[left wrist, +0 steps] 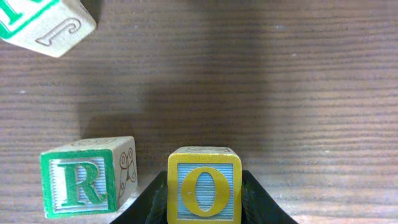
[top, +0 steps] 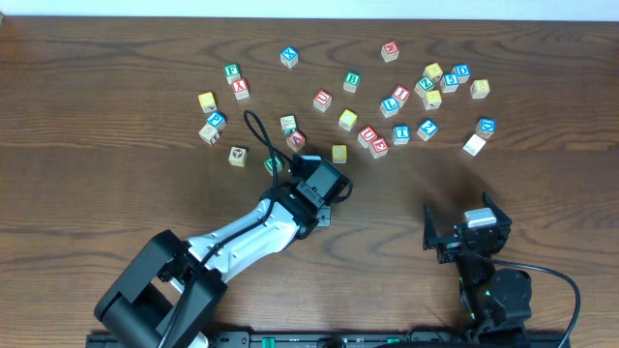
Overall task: Spell out ROBOT
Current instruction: 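Lower the yellow O block to the right of the R block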
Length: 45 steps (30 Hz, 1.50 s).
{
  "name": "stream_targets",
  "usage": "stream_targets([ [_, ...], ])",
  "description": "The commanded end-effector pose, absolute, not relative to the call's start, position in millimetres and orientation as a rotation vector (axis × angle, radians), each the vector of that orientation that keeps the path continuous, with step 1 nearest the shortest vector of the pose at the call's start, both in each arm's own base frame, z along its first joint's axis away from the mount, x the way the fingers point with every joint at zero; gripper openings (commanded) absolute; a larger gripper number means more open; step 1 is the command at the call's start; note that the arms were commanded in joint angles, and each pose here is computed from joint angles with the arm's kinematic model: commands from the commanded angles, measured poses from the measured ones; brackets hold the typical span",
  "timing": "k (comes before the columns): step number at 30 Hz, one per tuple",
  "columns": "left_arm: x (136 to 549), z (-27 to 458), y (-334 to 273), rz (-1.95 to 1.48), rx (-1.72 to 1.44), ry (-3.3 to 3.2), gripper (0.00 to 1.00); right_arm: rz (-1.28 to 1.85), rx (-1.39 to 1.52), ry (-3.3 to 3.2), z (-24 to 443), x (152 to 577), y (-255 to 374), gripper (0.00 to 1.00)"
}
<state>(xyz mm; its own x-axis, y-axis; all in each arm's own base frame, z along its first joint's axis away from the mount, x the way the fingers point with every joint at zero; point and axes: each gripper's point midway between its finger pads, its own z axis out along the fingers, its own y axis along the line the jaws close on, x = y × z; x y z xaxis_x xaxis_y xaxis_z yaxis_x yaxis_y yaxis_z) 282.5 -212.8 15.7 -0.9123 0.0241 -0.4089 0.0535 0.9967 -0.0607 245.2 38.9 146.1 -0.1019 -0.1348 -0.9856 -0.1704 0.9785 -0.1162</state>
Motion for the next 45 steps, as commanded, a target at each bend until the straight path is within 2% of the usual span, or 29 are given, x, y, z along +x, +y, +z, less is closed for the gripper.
stream_targets([
  [1, 285.0, 11.7, -204.2, -0.035, 0.056, 2.704, 0.07, 0.019, -0.238, 1.683, 144.2, 245.3, 37.5, 0.99],
  [45, 285.4, 6.4, -198.7, 0.019, 0.081, 2.705, 0.09, 0.019, -0.238, 1.683, 144.2, 245.3, 37.5, 0.99],
])
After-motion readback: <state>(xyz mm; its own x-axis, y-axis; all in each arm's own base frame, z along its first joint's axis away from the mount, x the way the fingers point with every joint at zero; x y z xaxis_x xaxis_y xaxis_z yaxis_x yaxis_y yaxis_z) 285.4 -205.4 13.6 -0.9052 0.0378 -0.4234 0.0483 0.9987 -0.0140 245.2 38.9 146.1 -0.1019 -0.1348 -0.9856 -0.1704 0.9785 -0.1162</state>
